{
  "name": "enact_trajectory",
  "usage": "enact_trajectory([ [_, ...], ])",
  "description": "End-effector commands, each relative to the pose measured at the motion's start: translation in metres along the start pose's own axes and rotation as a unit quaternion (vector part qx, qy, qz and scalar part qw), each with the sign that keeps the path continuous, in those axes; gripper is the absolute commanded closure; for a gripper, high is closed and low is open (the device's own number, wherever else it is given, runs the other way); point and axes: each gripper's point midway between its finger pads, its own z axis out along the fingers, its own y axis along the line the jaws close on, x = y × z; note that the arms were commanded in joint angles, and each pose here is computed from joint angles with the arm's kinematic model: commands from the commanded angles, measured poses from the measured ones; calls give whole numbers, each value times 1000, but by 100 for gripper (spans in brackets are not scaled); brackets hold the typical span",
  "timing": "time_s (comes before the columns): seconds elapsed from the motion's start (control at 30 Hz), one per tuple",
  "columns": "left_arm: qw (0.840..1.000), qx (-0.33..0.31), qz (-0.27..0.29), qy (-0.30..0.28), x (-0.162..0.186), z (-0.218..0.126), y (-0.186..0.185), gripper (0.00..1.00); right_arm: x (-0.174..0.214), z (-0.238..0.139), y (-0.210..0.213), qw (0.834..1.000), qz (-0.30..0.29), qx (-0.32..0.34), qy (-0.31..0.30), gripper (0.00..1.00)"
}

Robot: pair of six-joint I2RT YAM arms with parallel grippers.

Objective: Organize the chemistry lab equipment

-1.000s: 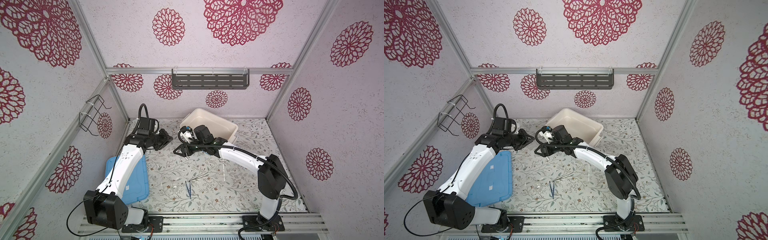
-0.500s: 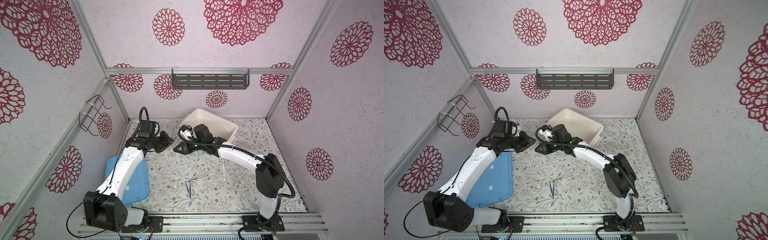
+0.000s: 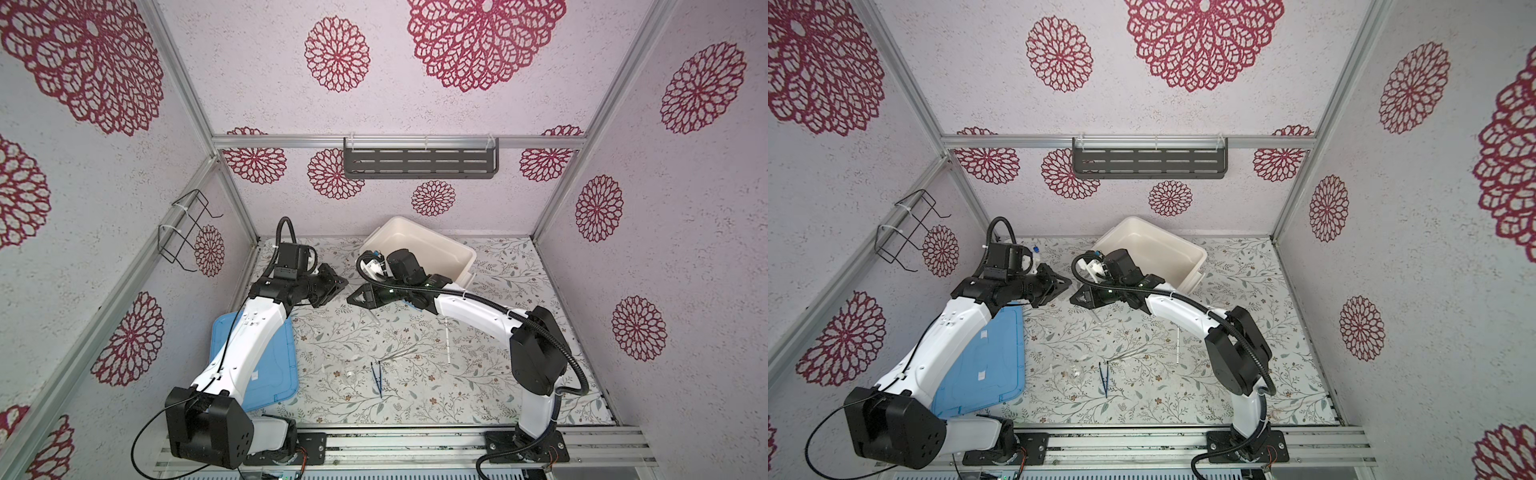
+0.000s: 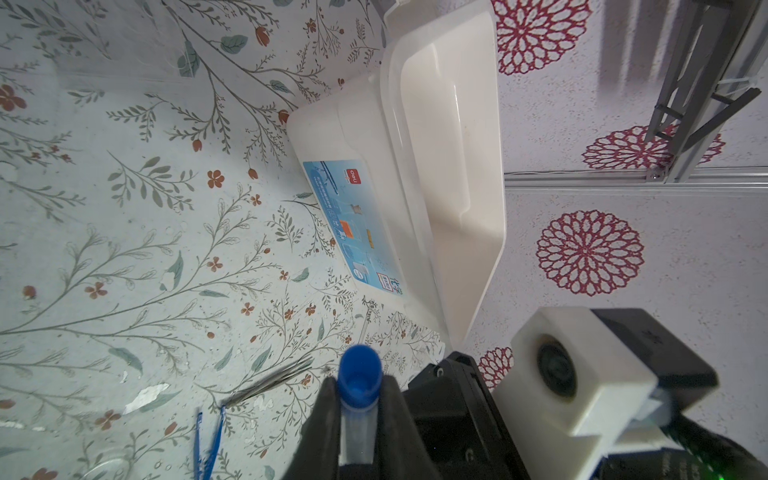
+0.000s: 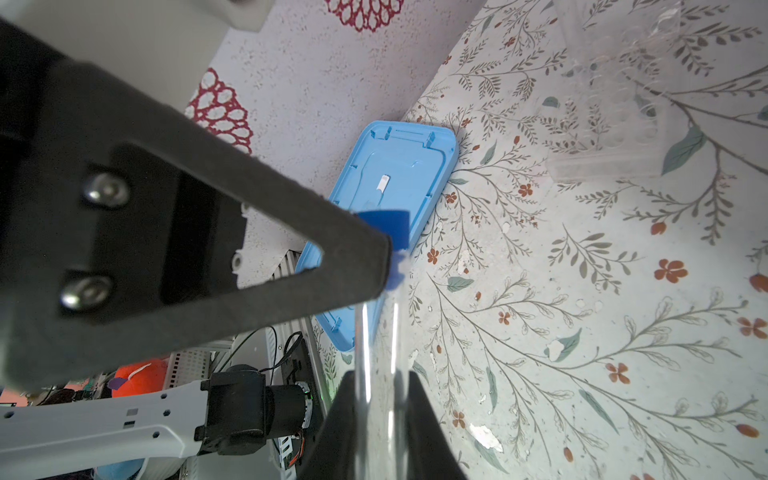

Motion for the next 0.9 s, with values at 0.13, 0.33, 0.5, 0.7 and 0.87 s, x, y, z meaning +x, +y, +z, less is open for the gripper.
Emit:
enact_trajectory([
  [0.13,1000,30,-8,-6,-1,-10,-7,57,-13,-7,9,1000,-15,-11,-22,90],
  [0.33,996,79,1,40,8,-12,-15,36,-16,-15,17,998,-55,-16,-36,90],
  [0.5,987,133,18,93,20,-17,-28,39,-13,-26,28,993,-106,-22,-47,90],
  [0.7,981,138,19,133,31,-17,-22,41,-4,-31,27,989,-148,-6,-29,90],
  [0.87,985,116,20,130,31,-15,-13,39,-5,-31,27,986,-167,7,-26,90],
])
